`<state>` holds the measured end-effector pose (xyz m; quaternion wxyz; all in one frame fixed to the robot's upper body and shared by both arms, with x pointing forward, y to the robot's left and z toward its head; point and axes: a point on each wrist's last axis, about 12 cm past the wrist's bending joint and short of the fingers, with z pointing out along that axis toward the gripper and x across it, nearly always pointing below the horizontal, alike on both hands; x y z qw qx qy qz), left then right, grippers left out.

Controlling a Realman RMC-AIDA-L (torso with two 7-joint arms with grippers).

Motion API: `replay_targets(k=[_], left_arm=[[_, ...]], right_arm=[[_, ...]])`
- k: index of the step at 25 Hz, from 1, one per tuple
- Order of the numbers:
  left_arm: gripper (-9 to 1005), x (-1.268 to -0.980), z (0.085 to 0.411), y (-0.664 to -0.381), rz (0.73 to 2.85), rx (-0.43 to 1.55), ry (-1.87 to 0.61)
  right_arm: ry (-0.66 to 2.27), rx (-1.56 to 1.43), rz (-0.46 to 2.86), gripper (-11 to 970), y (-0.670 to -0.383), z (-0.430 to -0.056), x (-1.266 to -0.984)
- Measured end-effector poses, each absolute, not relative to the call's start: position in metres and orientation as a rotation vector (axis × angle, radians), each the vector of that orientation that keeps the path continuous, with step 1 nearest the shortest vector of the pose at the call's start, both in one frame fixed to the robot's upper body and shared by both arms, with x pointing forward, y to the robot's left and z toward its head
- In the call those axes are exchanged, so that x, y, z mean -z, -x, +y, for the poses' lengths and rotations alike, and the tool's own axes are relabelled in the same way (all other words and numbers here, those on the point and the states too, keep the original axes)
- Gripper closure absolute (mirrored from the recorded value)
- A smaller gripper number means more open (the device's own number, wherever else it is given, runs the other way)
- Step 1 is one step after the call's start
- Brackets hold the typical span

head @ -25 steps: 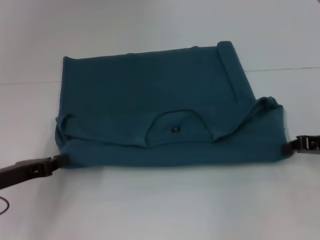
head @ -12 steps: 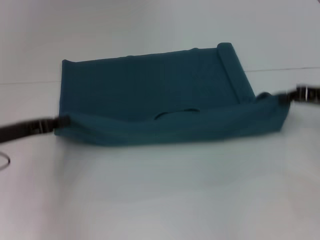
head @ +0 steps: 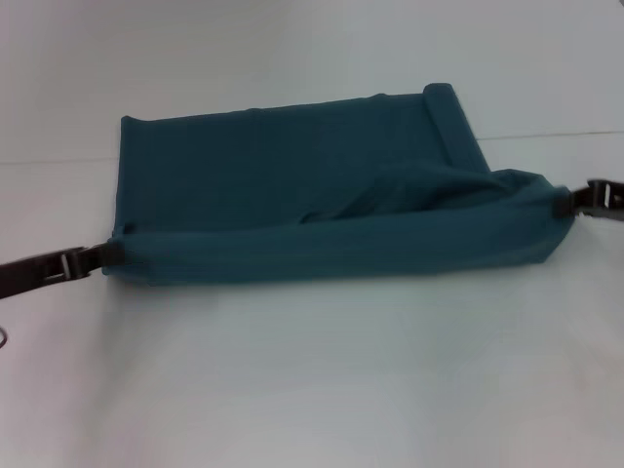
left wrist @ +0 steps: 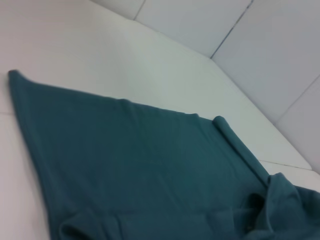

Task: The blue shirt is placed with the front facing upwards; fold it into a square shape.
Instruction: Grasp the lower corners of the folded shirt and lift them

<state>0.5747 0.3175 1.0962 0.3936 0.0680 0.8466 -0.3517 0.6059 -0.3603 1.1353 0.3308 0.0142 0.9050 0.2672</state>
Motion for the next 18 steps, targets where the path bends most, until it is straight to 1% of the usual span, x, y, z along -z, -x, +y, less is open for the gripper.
replay_targets(k=[5, 8, 10, 13, 14, 18], left_arm=[[969, -1.096, 0.328, -0.558, 2.139, 0.930, -0.149], [969, -1.095, 0.331, -0.553, 2.135, 0.945, -0.142], [969, -1.095, 0.330, -0.555, 2.134, 0.945, -0.145], [969, -1.101, 0.325, -0.565, 2.121, 0.935, -0.164], [969, -1.106, 0.323, -0.572, 2.110, 0.924, -0.178], [969, -1.139, 0.315, -0.611, 2.065, 0.874, -0.249]], right_arm=[[-0.078, -0.737, 2.384, 895, -0.587, -0.370, -1.122], [-0.084, -0.750, 2.385, 893, -0.583, -0.371, -1.119], [-0.076, -0.750, 2.385, 891, -0.584, -0.369, -1.119], [-0.062, -0.742, 2.366, 889, -0.592, -0.365, -1.124], [-0.059, -0.732, 2.346, 889, -0.597, -0.364, -1.129], [-0.027, -0.679, 2.267, 886, -0.630, -0.362, -1.167]])
